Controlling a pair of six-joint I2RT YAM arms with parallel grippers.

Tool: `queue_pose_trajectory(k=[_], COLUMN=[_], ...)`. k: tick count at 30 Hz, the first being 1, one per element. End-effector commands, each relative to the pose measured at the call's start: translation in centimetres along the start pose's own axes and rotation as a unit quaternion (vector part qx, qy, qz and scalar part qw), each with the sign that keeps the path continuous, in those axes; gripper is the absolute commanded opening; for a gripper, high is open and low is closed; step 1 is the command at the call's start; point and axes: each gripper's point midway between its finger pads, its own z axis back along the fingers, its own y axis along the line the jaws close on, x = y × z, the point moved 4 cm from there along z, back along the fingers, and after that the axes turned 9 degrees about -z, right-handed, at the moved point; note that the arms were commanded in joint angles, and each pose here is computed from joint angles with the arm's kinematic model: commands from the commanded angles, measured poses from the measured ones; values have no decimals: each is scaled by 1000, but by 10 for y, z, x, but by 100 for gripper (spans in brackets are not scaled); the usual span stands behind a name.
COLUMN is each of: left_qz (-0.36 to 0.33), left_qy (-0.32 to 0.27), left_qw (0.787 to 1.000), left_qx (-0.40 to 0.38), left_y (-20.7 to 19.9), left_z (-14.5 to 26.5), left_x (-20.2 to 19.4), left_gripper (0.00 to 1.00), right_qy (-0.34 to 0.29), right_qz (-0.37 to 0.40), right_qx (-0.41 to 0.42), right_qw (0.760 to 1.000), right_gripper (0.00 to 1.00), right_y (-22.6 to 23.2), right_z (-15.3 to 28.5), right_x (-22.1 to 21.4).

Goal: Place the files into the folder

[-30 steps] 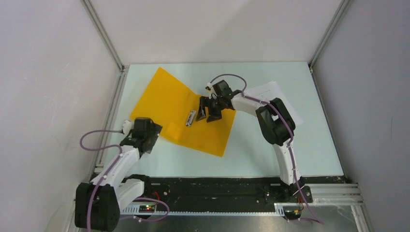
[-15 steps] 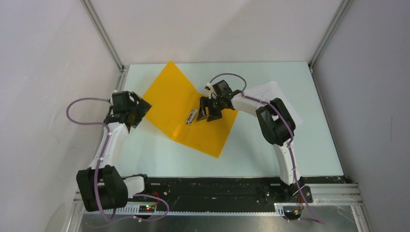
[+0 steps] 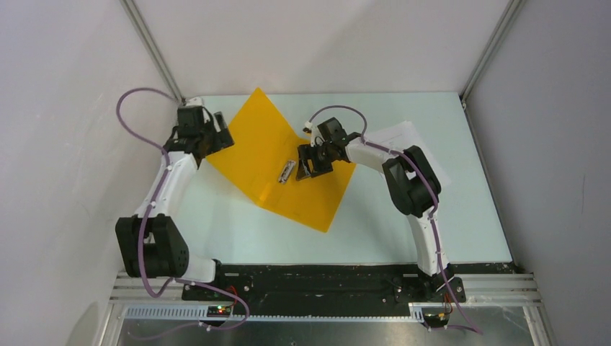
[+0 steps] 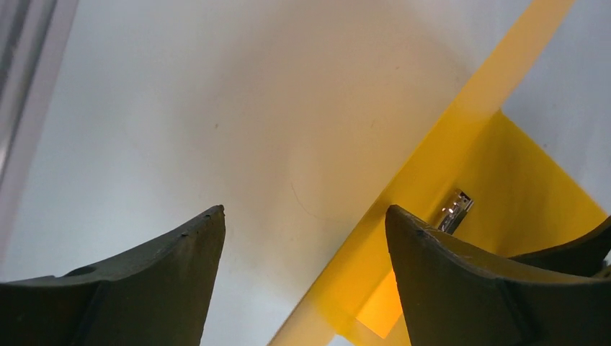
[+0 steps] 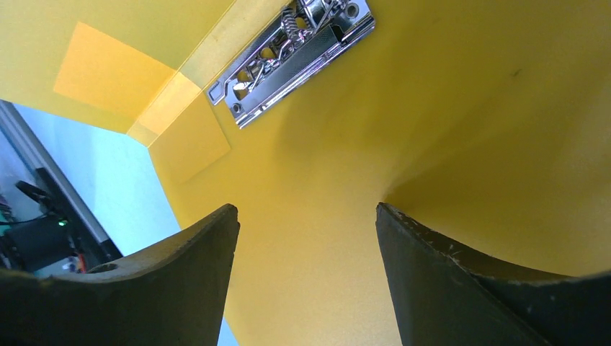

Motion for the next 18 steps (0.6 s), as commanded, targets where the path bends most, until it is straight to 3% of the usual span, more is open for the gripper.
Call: queue_pose_trajectory(k=[1,6,10,13,16,17,18], left_qz=[-163,-351,-383,-393,-378,-362,-353], left_qy=[-58,-94,-91,-54,-32,-27,-23], left_qw=[985,932,919,918,924,931,934], left_qx=[6,7,10,-18,-37,-38,-44], left_y=[-23,-63,-79,-90,-93,-92,-91], left_z=[13,22,3,-14,-17,-18,-16], left_x=[37,62,80,71,61,59,55], left_gripper=[87,88,87,83,63,46,37], right_qy=[9,20,28,24,24,21,20], right_qz=[51,88,105,113,122,124,126], right_qx=[-59,-48,-49,-50,-53,-53,-54], right_qw=[997,995,993,992,991,991,990], right_gripper=[76,76,76,76,77,77,77], right_y=[-20,-11,-11,-9,-10,-9,-9], right_z=[-9,-10,-8,-2,3,7,10], right_x=[-4,-11,-19,-21,-22,-21,-22])
